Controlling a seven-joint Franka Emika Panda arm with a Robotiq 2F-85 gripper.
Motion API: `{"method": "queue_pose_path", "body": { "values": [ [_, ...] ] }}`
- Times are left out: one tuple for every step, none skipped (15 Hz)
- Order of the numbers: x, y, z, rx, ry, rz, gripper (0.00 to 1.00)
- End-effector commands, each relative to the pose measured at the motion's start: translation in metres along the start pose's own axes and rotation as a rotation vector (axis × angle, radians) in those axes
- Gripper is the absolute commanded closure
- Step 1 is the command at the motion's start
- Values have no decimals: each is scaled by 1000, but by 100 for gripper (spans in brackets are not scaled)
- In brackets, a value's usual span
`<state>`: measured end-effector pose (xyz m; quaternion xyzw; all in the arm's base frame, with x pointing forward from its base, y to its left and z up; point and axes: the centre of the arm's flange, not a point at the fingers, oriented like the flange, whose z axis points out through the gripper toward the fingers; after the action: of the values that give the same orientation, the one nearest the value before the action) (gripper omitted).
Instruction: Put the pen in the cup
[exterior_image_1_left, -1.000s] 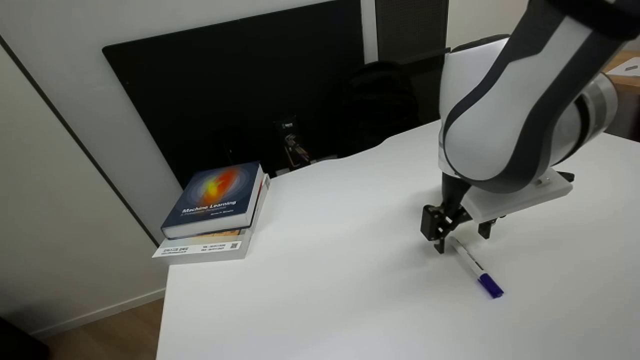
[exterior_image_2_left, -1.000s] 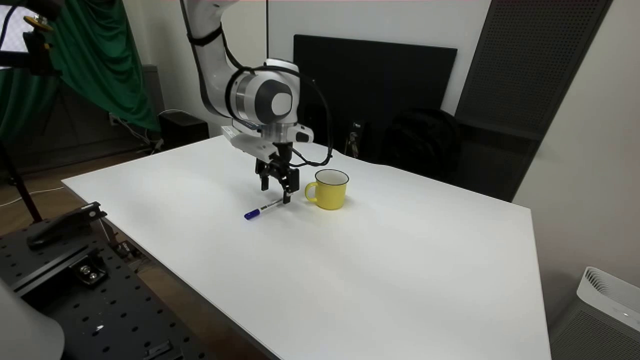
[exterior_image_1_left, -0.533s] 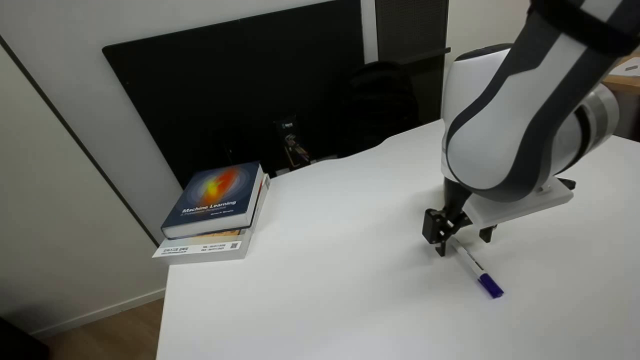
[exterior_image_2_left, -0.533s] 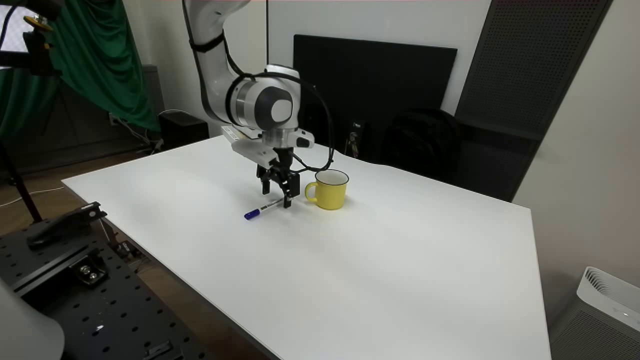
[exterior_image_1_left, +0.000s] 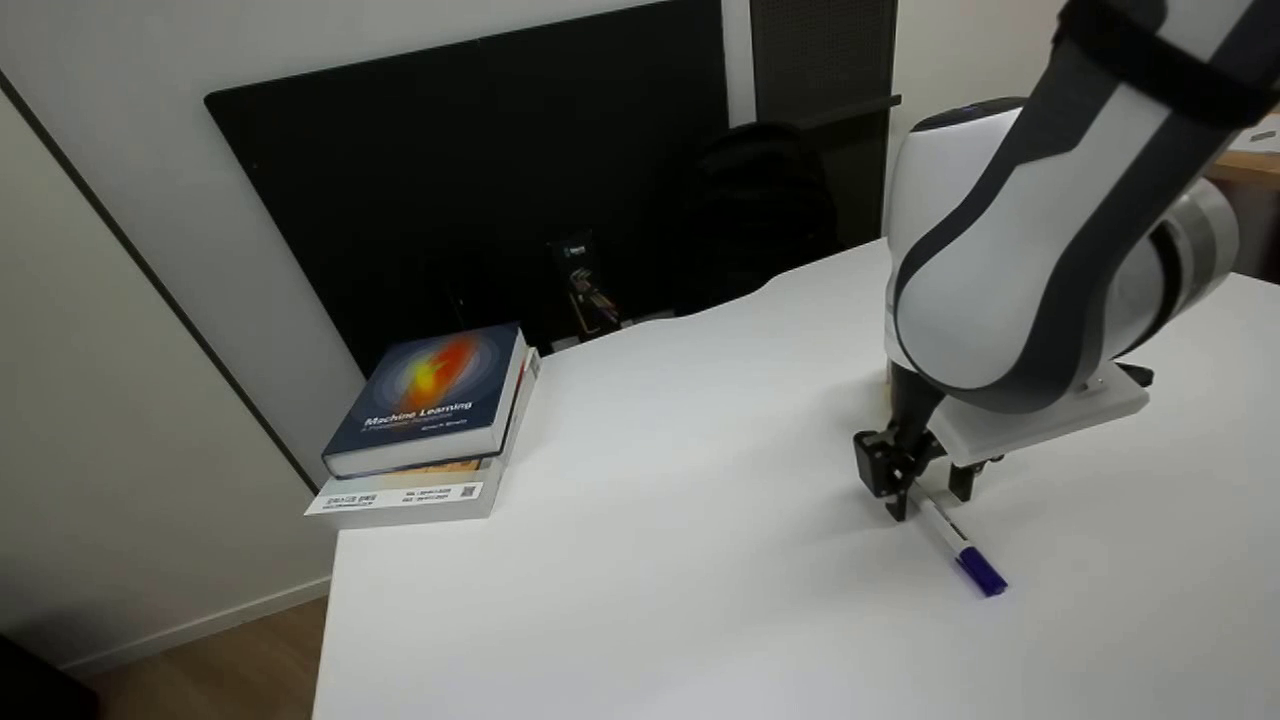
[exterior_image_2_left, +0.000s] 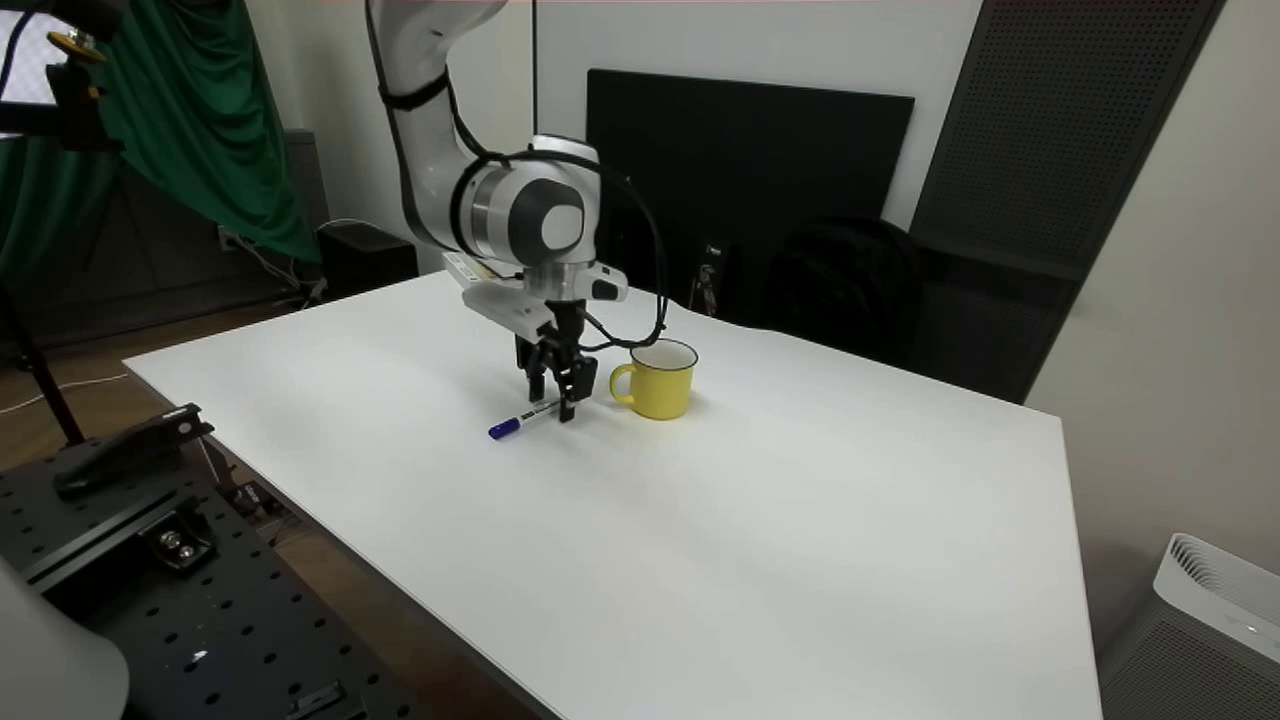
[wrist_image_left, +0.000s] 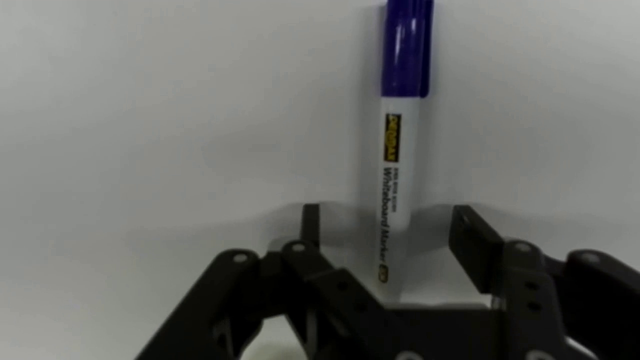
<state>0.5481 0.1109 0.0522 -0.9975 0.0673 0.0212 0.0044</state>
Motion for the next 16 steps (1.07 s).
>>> {"method": "queue_pose_path", "body": {
  "values": [
    [7,3,1,2,10,21,61],
    [8,5,0,-1,10,25,69],
    [9,7,-1,-5,9,29,75],
    [10,10,0,-21,8,37,81],
    [11,13,1,-26,8,42,89],
    [12,18,1,-34,-1,50,95],
    [13,22,0,-39,-9,54,99],
    [16,26,-3,-50,-16,62,99],
    [19,28,-6,-62,-23,66,96],
    [23,31,-12,-74,-26,73,96],
    [27,33,-17,-86,-35,79,96],
    [33,33,-24,-90,-44,82,96],
    [37,32,-31,-95,-48,81,96],
    [42,28,-40,-94,-56,77,96],
    [46,23,-48,-93,-66,71,96],
    [50,17,-58,-91,-75,62,96]
  ]
}}
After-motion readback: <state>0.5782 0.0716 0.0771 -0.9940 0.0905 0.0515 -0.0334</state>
